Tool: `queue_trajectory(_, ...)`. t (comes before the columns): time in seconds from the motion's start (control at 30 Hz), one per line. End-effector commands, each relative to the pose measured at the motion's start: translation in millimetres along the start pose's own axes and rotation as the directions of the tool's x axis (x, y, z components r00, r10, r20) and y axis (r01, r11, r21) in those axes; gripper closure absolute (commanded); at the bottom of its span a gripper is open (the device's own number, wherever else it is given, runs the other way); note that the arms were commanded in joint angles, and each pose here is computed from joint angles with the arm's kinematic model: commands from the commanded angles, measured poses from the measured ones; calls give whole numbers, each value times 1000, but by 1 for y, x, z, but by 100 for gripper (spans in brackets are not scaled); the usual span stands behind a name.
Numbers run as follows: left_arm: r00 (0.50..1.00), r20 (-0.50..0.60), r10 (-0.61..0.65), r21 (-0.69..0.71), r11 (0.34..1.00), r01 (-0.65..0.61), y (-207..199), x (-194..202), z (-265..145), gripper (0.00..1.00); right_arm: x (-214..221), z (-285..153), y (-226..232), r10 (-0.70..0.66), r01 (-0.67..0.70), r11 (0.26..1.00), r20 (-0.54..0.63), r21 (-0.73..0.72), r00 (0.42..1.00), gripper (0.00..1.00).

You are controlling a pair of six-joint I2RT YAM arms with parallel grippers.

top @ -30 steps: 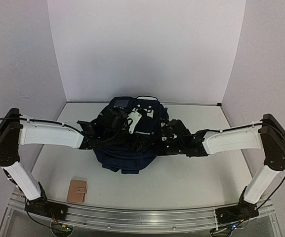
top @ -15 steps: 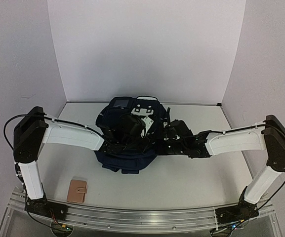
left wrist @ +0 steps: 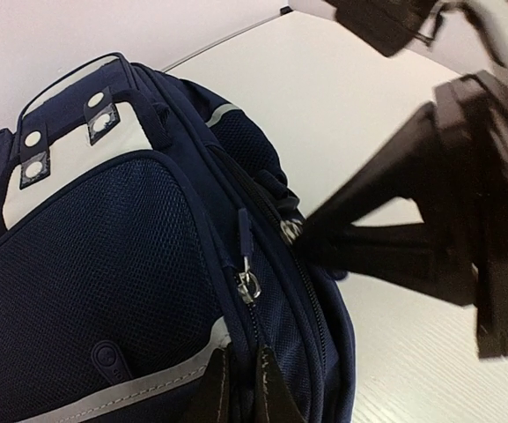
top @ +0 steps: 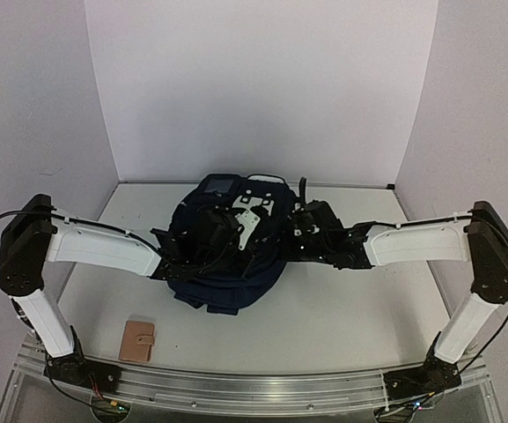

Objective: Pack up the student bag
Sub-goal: Zip the student bag at the center of the board.

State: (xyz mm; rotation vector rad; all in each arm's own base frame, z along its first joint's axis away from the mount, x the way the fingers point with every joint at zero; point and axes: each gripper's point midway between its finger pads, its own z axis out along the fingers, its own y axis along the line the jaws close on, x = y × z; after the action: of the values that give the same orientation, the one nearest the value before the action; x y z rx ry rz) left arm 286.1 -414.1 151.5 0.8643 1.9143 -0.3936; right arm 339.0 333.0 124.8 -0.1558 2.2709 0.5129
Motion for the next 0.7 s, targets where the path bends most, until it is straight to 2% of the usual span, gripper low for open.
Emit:
queue_trajectory(0.0, 998, -52, -24, 86, 996, 29, -7, 11, -28, 100, -37, 11, -49, -18, 9, 990, 62, 143, 998, 100)
queue_trajectory(0.2, 991, -121, -53, 133, 989, 69, -13, 29, -40, 100, -41, 19, -40, -111, 109, 992, 28, 57, 993, 100)
queue_trajectory(0.3, 987, -140, -82, 153, 983, 104, -12, 29, -46, 100, -39, 8, -18, -152, 152, 985, 3, -80, 988, 98)
queue_trajectory(0.37, 982, -146, -117, 182, 973, 143, -13, 24, -53, 100, -35, -8, -3, -173, 169, 969, -6, -179, 985, 86)
queue_trajectory(0.5, 967, -155, -201, 273, 932, 238, -8, 11, -69, 100, -33, -48, 19, -176, 165, 928, -3, -333, 984, 47)
queue_trajectory(0.6, 952, -180, -249, 341, 892, 298, -4, 5, -81, 100, -28, -76, 38, -186, 161, 872, -9, -462, 983, 32)
queue_trajectory(0.67, 946, -189, -263, 364, 876, 316, -1, 2, -89, 100, -26, -87, 52, -201, 163, 832, -15, -530, 979, 30)
